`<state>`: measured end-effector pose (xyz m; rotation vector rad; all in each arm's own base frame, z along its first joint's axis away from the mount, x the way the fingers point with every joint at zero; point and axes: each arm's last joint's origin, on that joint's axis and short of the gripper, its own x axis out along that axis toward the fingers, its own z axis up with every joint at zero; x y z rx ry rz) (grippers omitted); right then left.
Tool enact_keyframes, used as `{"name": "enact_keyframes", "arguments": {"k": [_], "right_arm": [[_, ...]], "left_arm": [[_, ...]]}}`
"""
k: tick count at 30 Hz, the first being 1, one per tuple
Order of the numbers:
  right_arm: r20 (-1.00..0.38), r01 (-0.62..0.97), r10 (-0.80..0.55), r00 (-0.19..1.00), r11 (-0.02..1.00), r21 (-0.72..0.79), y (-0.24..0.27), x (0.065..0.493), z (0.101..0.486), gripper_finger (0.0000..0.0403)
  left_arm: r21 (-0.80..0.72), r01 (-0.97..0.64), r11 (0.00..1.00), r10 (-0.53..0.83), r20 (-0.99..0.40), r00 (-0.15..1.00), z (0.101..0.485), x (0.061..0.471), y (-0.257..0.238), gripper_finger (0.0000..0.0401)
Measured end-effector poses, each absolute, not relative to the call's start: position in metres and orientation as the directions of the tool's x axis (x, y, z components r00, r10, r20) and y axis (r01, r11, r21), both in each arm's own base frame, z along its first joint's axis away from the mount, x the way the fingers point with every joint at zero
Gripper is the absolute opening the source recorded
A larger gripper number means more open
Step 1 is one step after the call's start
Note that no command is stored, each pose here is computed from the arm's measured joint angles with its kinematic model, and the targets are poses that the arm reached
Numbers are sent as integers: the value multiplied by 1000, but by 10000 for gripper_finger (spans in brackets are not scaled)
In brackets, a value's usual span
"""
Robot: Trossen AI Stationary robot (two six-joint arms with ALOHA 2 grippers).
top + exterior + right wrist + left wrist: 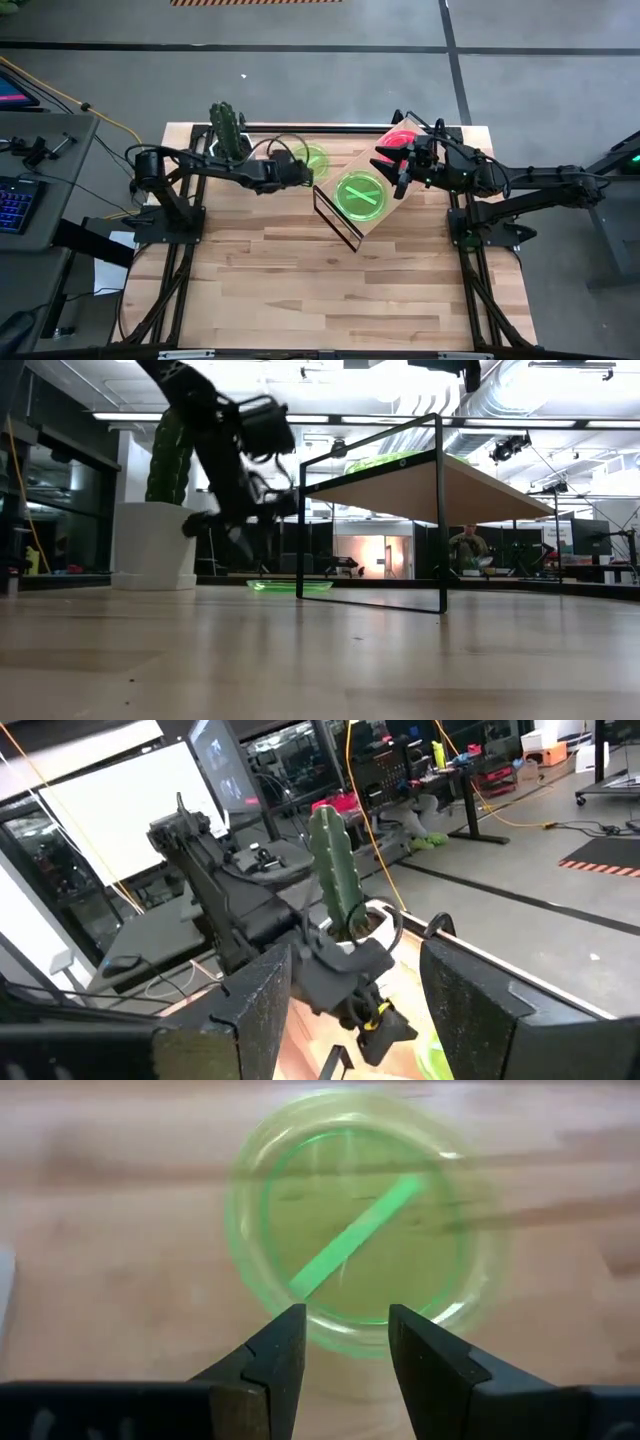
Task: Place and stack plates onto a shelf
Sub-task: Stack the green plate on the top of the green plates
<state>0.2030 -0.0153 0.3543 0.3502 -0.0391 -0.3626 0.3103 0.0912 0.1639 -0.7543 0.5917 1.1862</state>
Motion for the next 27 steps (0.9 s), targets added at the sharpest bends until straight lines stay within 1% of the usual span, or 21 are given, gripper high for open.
{"name": "enact_keyframes", "arguments": {"k": [3, 5, 6, 8, 11, 16, 20, 27], "right_arm": [[-26, 341, -354, 935, 876, 342, -15, 203, 354, 204], [-27, 341, -354, 935, 876, 341, -15, 203, 354, 204], [-27, 341, -354, 935, 876, 341, -15, 203, 354, 204], [-27, 341, -354, 935, 876, 341, -15, 203, 354, 204], [-28, 341, -353, 935, 876, 341, -15, 203, 354, 204], [-29, 340, -351, 936, 877, 341, -15, 203, 354, 204], [-29, 339, -351, 936, 877, 341, -15, 203, 354, 204], [-29, 339, -351, 936, 877, 341, -15, 203, 354, 204]], "left_arm": [[-262, -965, 33, 606, -762, 227, 149, 300, 87, 133], [-338, -938, -81, 609, -761, 222, 140, 294, 86, 133], [-358, -925, -123, 609, -764, 214, 135, 290, 86, 133], [-387, -906, -173, 609, -764, 211, 130, 286, 88, 133], [-436, -881, -186, 611, -753, 244, 127, 285, 92, 133], [-505, -848, -159, 641, -706, 301, 132, 290, 103, 133], [-505, -845, -177, 644, -709, 289, 131, 287, 110, 133], [-467, -867, -173, 620, -736, 273, 130, 283, 114, 133]]}}
